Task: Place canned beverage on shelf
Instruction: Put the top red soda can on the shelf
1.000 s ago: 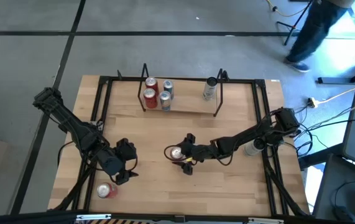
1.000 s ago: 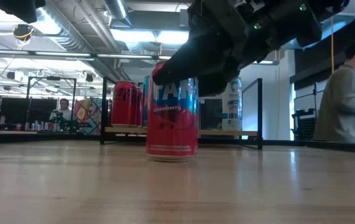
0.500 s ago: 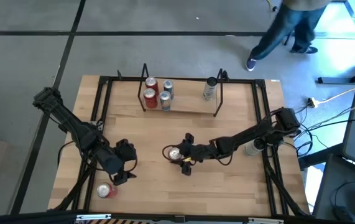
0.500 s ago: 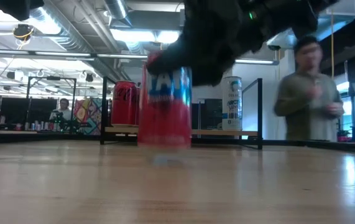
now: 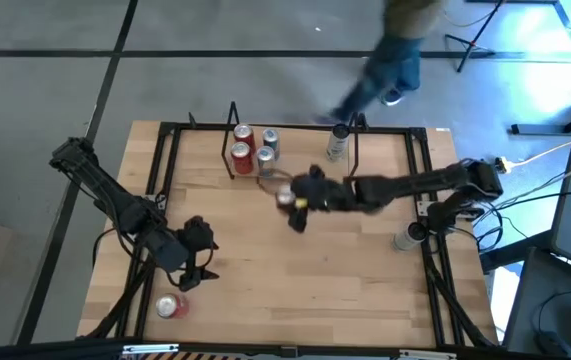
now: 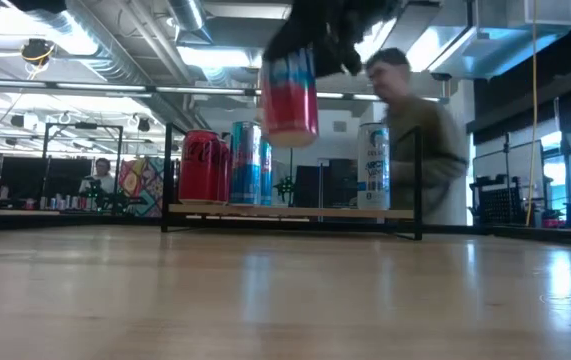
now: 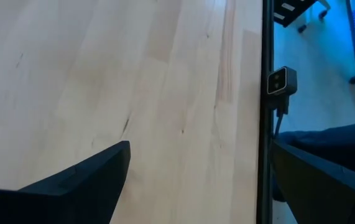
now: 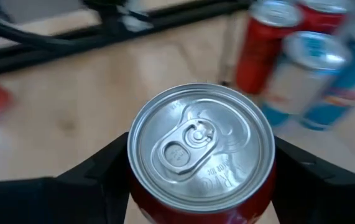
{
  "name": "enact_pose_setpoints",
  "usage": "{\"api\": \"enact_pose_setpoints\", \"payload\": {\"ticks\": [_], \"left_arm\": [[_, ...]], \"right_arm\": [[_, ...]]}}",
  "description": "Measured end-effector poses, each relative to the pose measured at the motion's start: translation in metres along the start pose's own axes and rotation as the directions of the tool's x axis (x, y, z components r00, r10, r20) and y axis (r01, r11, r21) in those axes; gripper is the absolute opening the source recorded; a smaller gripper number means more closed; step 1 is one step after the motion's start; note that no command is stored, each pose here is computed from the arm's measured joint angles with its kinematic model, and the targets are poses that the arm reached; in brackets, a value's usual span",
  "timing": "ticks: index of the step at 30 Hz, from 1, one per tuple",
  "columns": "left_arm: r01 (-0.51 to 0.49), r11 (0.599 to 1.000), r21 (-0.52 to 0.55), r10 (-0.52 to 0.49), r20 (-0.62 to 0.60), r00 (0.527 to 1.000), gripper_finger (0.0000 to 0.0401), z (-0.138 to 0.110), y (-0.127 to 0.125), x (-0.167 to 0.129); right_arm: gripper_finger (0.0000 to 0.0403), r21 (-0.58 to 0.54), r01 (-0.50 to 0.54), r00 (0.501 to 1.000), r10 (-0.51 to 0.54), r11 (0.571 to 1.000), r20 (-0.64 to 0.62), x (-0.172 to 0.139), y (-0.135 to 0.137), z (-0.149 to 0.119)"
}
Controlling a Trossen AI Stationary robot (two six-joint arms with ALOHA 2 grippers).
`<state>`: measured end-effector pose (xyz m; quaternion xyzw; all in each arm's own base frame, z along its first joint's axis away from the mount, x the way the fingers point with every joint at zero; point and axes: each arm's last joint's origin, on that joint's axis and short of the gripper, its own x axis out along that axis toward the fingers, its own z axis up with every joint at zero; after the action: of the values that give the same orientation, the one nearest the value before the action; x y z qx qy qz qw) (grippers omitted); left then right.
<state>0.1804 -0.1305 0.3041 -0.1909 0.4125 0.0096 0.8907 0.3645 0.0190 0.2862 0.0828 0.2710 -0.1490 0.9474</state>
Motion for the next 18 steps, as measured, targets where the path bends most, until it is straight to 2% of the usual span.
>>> {"api": "enact_pose_setpoints", "payload": {"ticks": [3, 12, 18], "left_arm": [[-0.001, 1.000, -0.003, 0.001, 0.001, 1.000, 0.0371, 0.001, 0.001, 0.000], [-0.033, 0.999, -0.006, 0.034, 0.040, 0.999, 0.0371, 0.002, 0.002, 0.000], [-0.069, 0.997, -0.018, 0.070, 0.075, 0.995, 0.0371, 0.005, 0.005, 0.001]], "right_arm": [[0.0270, -0.001, 0.051, 0.998, -0.051, 0.999, -0.027, 0.007, -0.030, 0.005], [0.0270, -0.006, 0.155, 0.988, -0.155, 0.988, -0.003, 0.028, -0.111, 0.019], [0.0270, -0.019, 0.183, 0.983, -0.183, 0.983, -0.026, 0.050, -0.143, 0.012]]}}
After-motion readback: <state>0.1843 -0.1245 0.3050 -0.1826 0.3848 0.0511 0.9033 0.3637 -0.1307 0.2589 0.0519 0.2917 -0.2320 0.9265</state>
